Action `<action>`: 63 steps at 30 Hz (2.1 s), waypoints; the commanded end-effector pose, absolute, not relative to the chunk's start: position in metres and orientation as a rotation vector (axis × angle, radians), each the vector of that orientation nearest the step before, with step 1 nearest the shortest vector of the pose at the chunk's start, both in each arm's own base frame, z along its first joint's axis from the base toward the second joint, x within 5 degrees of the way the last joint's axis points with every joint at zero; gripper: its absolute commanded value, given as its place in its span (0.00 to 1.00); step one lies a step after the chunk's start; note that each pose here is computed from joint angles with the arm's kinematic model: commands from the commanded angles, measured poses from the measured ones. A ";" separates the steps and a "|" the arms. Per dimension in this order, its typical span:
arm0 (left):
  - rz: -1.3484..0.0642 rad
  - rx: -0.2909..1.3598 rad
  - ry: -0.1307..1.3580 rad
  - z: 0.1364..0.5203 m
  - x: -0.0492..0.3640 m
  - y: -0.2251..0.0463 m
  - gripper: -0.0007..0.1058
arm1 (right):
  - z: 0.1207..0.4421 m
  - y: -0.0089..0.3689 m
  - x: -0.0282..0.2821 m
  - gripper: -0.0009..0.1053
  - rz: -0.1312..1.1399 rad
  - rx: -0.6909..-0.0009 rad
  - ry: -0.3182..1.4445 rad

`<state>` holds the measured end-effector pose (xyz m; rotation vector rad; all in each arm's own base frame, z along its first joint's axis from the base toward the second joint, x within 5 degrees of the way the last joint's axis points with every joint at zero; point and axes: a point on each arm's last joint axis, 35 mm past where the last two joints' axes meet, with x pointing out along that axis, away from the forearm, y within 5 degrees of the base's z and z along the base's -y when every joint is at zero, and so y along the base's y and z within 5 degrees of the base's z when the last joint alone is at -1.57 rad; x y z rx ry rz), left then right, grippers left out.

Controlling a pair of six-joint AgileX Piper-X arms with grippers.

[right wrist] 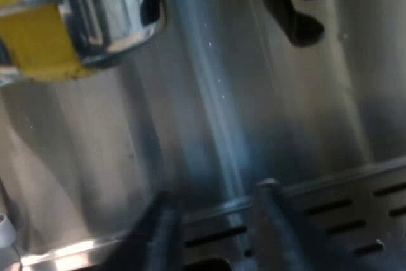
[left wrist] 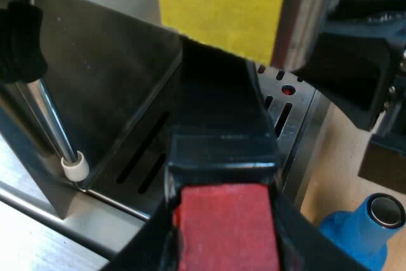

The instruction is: Put the handle in the coffee machine

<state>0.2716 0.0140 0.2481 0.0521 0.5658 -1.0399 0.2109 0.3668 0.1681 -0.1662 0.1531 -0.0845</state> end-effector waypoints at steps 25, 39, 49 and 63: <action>-1.144 0.029 0.389 0.274 0.271 0.011 0.01 | 0.194 0.371 0.236 0.08 0.076 -0.228 -0.037; -1.144 0.029 0.389 0.274 0.271 0.011 0.01 | 0.195 0.361 0.253 0.08 0.037 -0.224 -0.049; -1.143 0.029 0.391 0.274 0.271 0.011 0.01 | 0.201 0.361 0.253 0.08 0.020 -0.171 -0.084; -1.103 0.034 0.459 0.270 0.269 0.012 0.18 | 0.210 0.360 0.252 0.08 -0.007 -0.136 -0.129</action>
